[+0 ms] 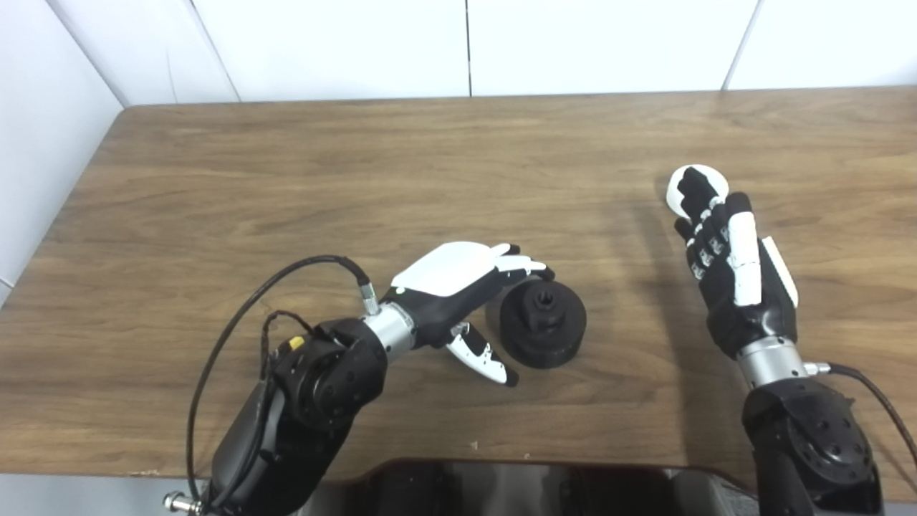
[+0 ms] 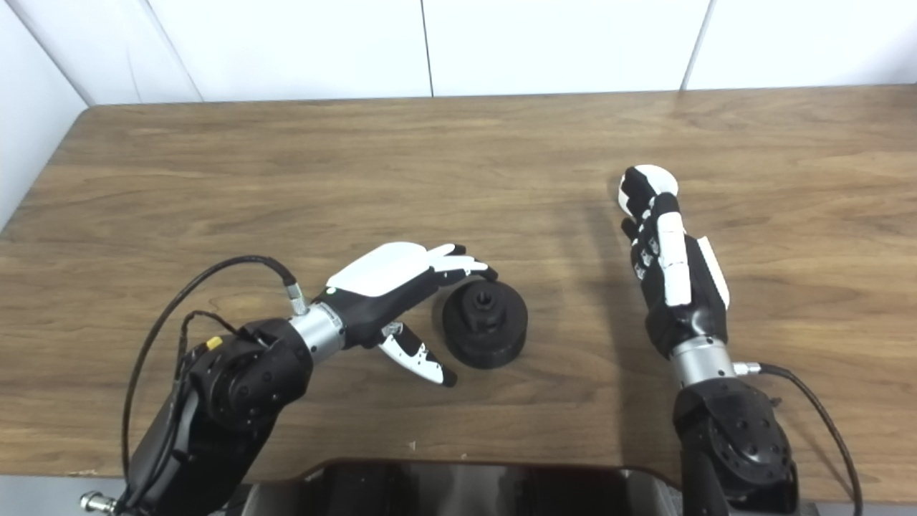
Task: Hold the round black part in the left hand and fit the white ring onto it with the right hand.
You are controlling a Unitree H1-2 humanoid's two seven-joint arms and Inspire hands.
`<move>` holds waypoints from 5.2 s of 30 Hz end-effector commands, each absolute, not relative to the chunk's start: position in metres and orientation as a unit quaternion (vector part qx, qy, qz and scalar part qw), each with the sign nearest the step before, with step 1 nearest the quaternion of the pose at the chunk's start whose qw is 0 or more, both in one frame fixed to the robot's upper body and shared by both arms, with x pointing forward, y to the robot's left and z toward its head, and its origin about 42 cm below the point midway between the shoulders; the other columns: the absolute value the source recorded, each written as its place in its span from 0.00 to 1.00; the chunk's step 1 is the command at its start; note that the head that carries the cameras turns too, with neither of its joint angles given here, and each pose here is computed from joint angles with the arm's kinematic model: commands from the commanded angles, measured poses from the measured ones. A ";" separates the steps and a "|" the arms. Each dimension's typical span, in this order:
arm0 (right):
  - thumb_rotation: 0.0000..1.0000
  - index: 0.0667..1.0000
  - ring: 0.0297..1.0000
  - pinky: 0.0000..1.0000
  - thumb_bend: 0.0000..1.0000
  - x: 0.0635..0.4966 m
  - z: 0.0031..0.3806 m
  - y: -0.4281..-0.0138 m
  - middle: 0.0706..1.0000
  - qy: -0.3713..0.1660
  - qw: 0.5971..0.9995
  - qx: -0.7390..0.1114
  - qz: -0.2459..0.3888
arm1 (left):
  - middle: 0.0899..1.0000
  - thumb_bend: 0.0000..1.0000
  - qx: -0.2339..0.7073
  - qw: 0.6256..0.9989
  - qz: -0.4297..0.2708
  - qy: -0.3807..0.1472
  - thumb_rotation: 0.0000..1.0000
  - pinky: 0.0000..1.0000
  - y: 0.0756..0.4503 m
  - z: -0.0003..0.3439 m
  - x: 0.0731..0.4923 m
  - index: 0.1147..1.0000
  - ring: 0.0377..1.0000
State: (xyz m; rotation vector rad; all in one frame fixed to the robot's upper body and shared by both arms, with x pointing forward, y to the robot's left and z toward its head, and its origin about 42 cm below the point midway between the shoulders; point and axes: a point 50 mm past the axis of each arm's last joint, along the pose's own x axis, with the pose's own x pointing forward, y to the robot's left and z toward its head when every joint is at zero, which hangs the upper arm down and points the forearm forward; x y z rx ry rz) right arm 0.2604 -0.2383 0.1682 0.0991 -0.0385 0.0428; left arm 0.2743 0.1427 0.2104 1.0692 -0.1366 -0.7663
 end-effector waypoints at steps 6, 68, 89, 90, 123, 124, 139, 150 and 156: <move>0.97 0.91 1.00 1.00 0.56 0.254 0.177 -0.240 0.95 -0.036 0.998 0.043 0.030 | 0.91 0.99 0.493 0.801 -0.327 -0.091 0.19 0.86 0.144 0.218 0.280 0.88 0.98; 1.00 0.93 1.00 1.00 0.57 0.253 0.182 -0.249 0.97 -0.038 0.997 0.043 0.043 | 0.97 1.00 0.494 0.794 -0.353 -0.034 0.30 0.87 0.140 0.205 0.300 0.80 1.00; 0.98 0.93 1.00 1.00 0.58 0.256 0.184 -0.250 0.97 -0.039 0.997 0.043 0.042 | 0.96 1.00 0.499 0.797 -0.335 -0.056 0.32 0.90 0.133 0.207 0.293 0.80 1.00; 0.98 0.93 1.00 1.00 0.58 0.256 0.184 -0.250 0.97 -0.040 0.997 0.042 0.043 | 0.96 1.00 0.501 0.797 -0.334 -0.057 0.32 0.90 0.133 0.207 0.293 0.80 1.00; 0.99 0.93 1.00 1.00 0.58 0.255 0.183 -0.252 0.97 -0.036 0.998 0.035 0.044 | 0.94 0.86 0.504 0.804 -0.308 -0.071 0.32 0.88 0.128 0.201 0.287 0.72 1.00; 0.99 0.93 1.00 1.00 0.58 0.254 0.183 -0.252 0.97 -0.035 0.998 0.034 0.044 | 0.94 0.86 0.504 0.804 -0.308 -0.071 0.32 0.88 0.128 0.200 0.287 0.71 0.99; 0.88 0.88 0.98 1.00 0.57 0.261 0.191 -0.266 0.93 -0.069 0.997 -0.019 -0.006 | 0.93 0.83 0.501 0.807 -0.304 -0.071 0.32 0.87 0.127 0.199 0.286 0.68 0.99; 0.43 0.75 0.92 0.95 0.73 0.300 0.242 -0.308 0.87 -0.132 0.945 -0.282 -0.095 | 0.93 0.83 0.501 0.808 -0.302 -0.072 0.31 0.86 0.126 0.198 0.286 0.68 0.99; 0.38 0.73 0.92 0.87 0.72 0.327 0.261 -0.328 0.88 -0.139 0.918 -0.358 -0.096 | 0.93 0.83 0.498 0.810 -0.301 -0.070 0.30 0.86 0.125 0.198 0.286 0.68 0.99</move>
